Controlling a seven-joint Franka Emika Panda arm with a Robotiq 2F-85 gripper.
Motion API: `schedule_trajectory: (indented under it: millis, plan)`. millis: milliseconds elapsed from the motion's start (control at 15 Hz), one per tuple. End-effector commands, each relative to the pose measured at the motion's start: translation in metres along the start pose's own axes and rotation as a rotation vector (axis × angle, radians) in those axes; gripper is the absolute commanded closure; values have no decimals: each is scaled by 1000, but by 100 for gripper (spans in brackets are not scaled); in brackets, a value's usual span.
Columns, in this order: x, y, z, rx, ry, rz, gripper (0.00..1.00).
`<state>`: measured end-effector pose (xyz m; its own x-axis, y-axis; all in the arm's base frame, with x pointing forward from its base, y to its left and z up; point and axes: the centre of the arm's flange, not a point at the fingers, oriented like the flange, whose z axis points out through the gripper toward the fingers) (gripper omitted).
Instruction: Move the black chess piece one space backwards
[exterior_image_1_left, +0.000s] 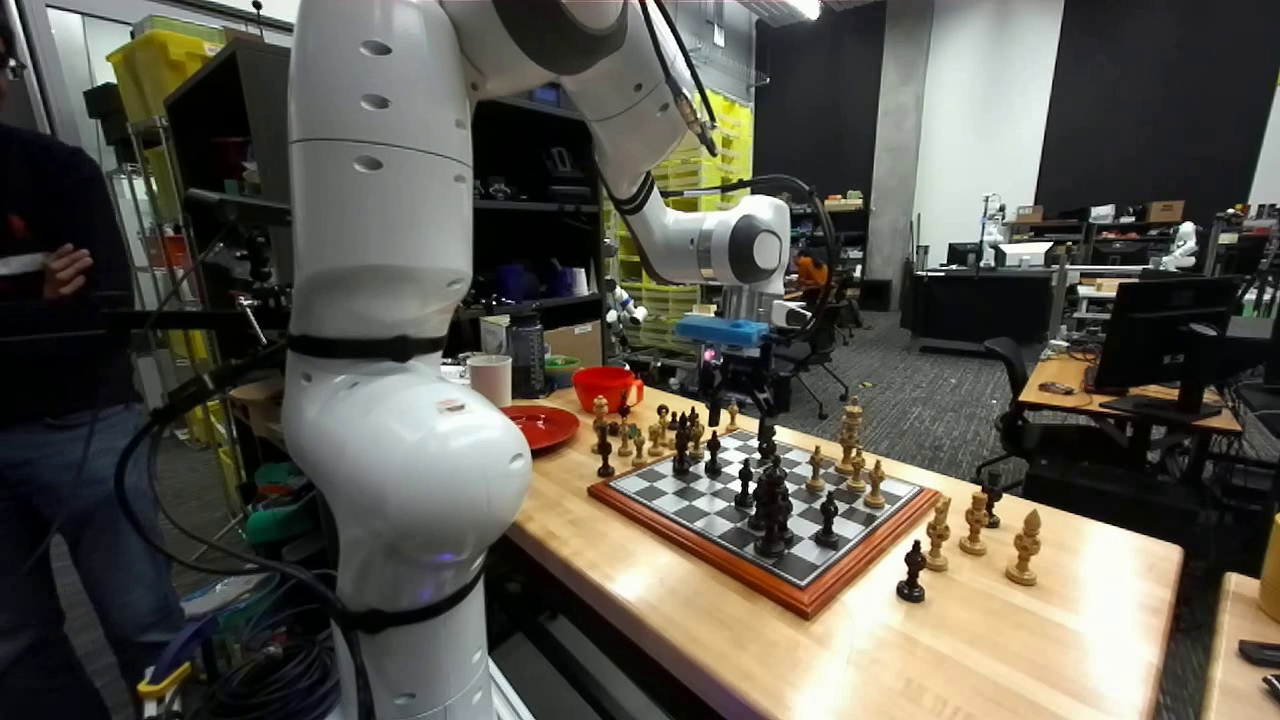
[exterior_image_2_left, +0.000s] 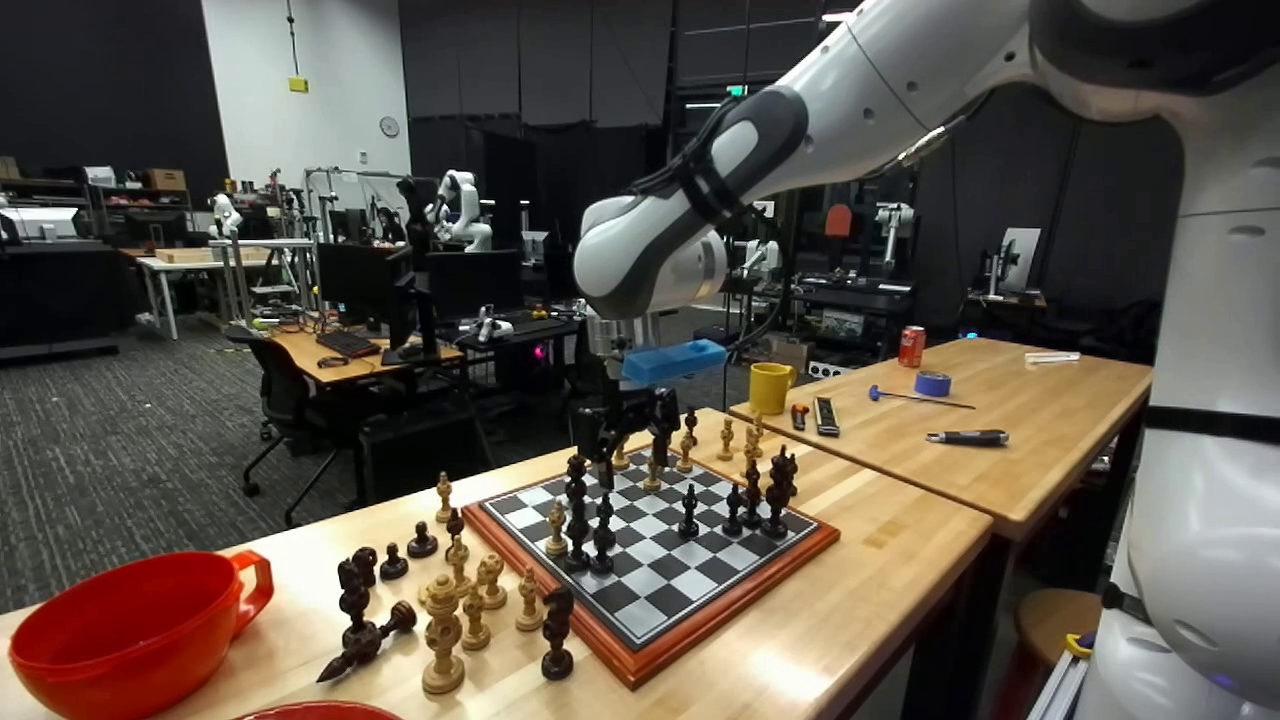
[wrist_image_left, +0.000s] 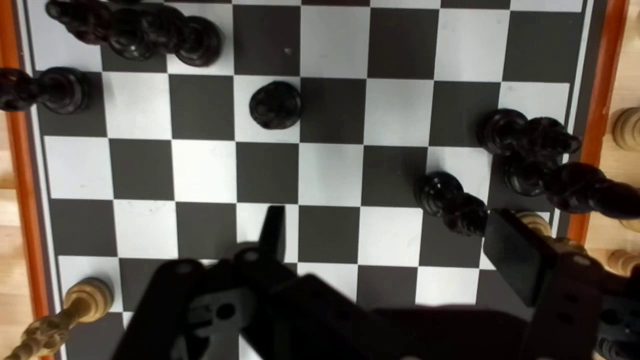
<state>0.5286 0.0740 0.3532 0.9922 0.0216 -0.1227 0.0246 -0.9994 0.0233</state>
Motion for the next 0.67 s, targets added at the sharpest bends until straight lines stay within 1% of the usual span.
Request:
schedule_trajectory:
  millis: [0,600]
  plan:
    - [-5,-9,-4,11,-20,7,0]
    - [-4,-23,0,24,-38,-11,0]
